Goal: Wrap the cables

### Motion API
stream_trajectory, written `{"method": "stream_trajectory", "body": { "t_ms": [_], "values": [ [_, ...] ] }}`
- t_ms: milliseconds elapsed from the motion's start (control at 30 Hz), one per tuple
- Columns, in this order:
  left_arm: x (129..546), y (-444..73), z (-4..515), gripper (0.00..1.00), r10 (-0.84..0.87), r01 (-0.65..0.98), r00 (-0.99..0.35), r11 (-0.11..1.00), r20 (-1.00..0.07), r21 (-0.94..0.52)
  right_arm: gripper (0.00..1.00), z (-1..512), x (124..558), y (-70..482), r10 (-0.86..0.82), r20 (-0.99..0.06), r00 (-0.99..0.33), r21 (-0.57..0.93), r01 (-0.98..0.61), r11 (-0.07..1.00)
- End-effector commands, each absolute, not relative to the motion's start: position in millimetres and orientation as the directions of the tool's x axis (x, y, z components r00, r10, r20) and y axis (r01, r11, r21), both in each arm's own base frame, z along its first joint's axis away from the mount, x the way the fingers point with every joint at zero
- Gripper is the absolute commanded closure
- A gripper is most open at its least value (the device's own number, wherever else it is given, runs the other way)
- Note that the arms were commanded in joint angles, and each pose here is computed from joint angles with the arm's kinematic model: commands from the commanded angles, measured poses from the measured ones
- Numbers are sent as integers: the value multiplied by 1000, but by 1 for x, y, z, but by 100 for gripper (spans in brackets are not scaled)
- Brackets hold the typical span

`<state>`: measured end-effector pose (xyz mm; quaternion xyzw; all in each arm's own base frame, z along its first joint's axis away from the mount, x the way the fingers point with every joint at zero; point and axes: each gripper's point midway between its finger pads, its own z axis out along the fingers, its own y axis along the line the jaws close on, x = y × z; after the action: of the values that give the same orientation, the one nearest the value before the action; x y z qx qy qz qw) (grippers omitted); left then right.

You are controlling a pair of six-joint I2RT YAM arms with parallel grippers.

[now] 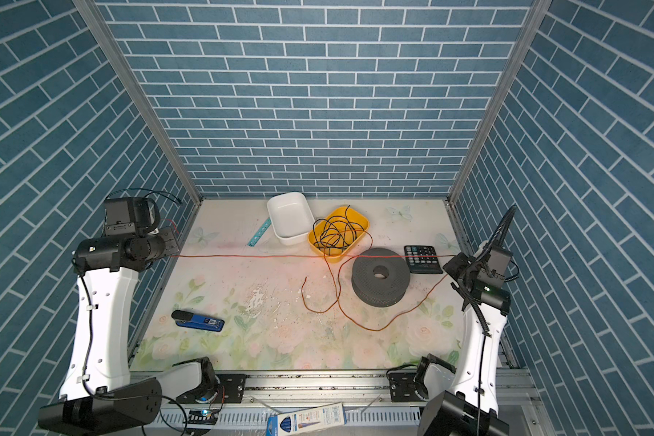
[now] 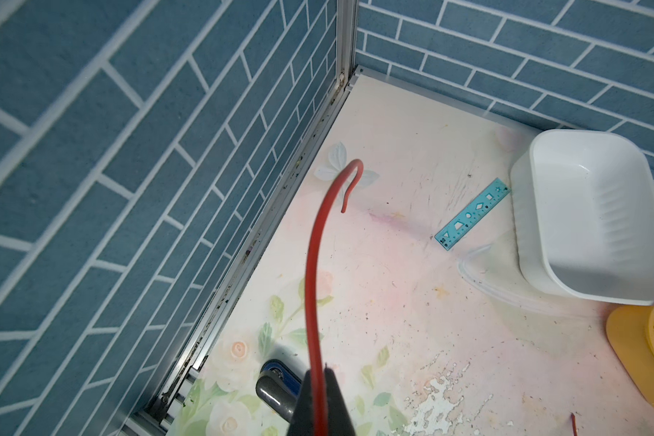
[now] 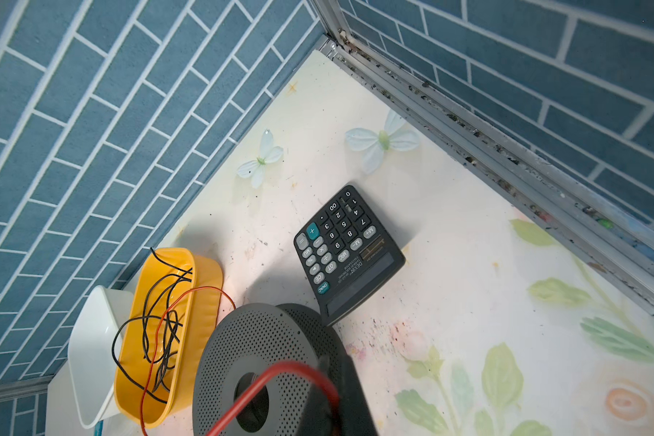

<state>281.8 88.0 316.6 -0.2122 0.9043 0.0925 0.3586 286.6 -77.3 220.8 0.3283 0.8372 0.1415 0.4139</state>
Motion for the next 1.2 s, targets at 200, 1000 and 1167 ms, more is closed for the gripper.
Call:
{"method": "stream_trajectory", "body": {
  "t_ms": [200, 1000, 1167],
  "values": [
    [294, 55, 319, 97, -317, -315, -653, 940, -688, -134, 100, 212, 295, -59, 727, -515, -454, 643, 356, 678],
    [308, -10, 326, 90, -274, -24, -670, 937, -689, -349, 41, 140, 286, -35, 733, -389, -557, 694, 345, 631],
    [310, -22, 320, 90, -298, 2, -670, 915, -680, -403, 29, 153, 306, -5, 693, -386, -609, 785, 178, 594]
  ]
}}
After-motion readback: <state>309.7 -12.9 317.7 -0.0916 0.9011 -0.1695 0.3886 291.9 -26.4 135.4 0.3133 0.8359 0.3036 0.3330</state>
